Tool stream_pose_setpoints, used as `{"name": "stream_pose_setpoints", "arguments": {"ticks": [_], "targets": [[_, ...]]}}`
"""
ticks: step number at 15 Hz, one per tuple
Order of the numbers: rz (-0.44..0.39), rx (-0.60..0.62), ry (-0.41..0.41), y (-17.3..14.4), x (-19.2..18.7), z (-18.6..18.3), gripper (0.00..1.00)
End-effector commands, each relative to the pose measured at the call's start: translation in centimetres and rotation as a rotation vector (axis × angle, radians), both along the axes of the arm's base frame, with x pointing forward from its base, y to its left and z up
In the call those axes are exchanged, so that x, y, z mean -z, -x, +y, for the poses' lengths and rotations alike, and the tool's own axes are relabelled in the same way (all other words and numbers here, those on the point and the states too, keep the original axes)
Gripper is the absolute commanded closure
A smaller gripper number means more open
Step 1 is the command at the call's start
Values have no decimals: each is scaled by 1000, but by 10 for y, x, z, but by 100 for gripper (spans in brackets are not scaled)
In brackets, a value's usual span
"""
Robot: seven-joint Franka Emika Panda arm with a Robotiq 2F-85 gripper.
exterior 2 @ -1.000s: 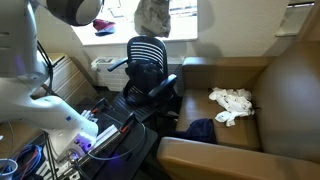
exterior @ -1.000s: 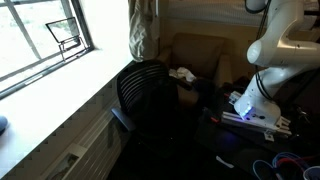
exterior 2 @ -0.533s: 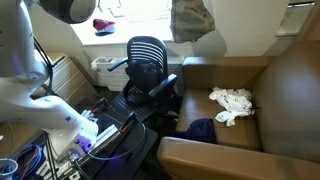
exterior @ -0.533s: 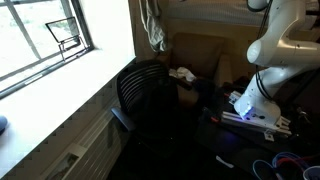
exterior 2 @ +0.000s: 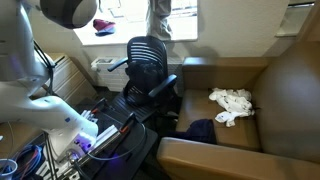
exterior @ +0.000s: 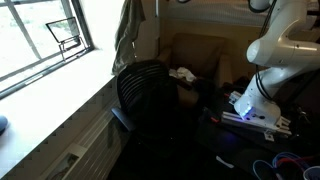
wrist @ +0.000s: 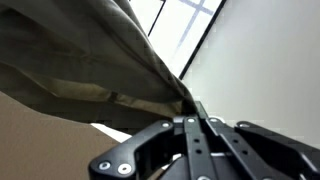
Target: Unhang the dark blue clothing from the backrest of the black chair and place it on the right side of the sofa, remove the grey clothing from the sofa and hang it on the backrest of the black chair, remove the black backpack from the black chair and put it on the sofa
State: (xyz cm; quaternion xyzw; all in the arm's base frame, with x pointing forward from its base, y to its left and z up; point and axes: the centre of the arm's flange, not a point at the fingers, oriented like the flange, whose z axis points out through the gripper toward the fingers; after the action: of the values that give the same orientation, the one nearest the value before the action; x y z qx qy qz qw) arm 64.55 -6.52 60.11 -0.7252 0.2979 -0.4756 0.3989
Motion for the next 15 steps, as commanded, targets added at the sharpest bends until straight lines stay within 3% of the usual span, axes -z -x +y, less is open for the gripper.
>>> {"name": "stream_pose_setpoints", "arguments": {"ticks": [1, 3, 4, 7, 10, 15], "targets": [[2, 3, 1, -1, 2, -2, 97], [15, 24, -10, -3, 4, -4, 99], [63, 58, -70, -5, 13, 4, 99], [263, 54, -76, 2, 41, 33, 99], [396, 59, -93, 2, 54, 58, 99], [418, -17, -166, 6, 20, 119, 99]]}}
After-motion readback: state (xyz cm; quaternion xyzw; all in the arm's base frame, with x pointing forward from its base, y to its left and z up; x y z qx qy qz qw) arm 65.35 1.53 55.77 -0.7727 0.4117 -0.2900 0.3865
